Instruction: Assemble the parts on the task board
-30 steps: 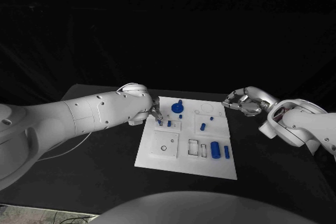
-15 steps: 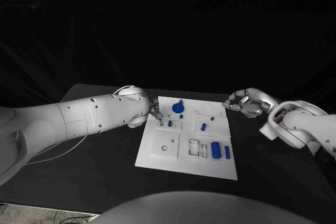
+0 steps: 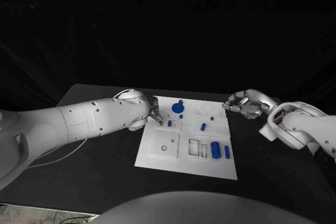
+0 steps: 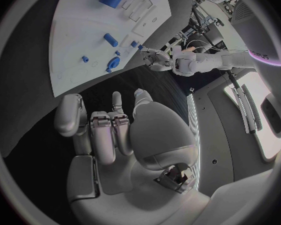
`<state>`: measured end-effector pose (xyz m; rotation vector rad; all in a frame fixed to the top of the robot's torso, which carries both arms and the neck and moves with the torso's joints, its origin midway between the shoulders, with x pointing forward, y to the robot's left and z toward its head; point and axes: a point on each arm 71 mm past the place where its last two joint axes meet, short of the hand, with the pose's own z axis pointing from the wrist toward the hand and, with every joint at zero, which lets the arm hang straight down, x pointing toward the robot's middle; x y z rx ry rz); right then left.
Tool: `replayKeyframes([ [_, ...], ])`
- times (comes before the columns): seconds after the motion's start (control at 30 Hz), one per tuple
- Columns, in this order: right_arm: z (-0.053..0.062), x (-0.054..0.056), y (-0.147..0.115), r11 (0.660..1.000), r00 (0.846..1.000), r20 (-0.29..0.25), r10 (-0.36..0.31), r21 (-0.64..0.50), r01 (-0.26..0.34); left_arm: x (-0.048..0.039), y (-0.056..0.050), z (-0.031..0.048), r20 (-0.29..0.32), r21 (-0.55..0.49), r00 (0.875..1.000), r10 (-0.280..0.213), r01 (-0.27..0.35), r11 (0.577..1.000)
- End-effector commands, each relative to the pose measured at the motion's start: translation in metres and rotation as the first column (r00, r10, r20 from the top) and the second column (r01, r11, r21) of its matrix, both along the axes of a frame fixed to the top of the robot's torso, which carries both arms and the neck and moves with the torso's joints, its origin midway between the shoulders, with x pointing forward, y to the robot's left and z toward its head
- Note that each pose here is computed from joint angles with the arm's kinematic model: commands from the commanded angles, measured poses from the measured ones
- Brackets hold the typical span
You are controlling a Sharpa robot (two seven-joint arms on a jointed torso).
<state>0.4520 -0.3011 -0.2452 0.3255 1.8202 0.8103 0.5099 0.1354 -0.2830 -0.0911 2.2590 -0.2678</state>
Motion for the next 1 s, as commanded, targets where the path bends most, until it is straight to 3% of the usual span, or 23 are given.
replayKeyframes([
  [0.03,-0.0001,-0.0003,0.0008,1.000,1.000,0.005,0.009,0.000,-0.009,-0.0008,-0.0036,-0.0012,0.006,-0.013,1.000,-0.016,0.016,1.000],
  [1.0,-0.0003,0.0003,0.0017,1.000,1.000,0.007,0.010,0.001,-0.010,-0.0010,-0.0045,-0.0079,0.014,0.013,0.998,-0.060,0.060,0.998],
])
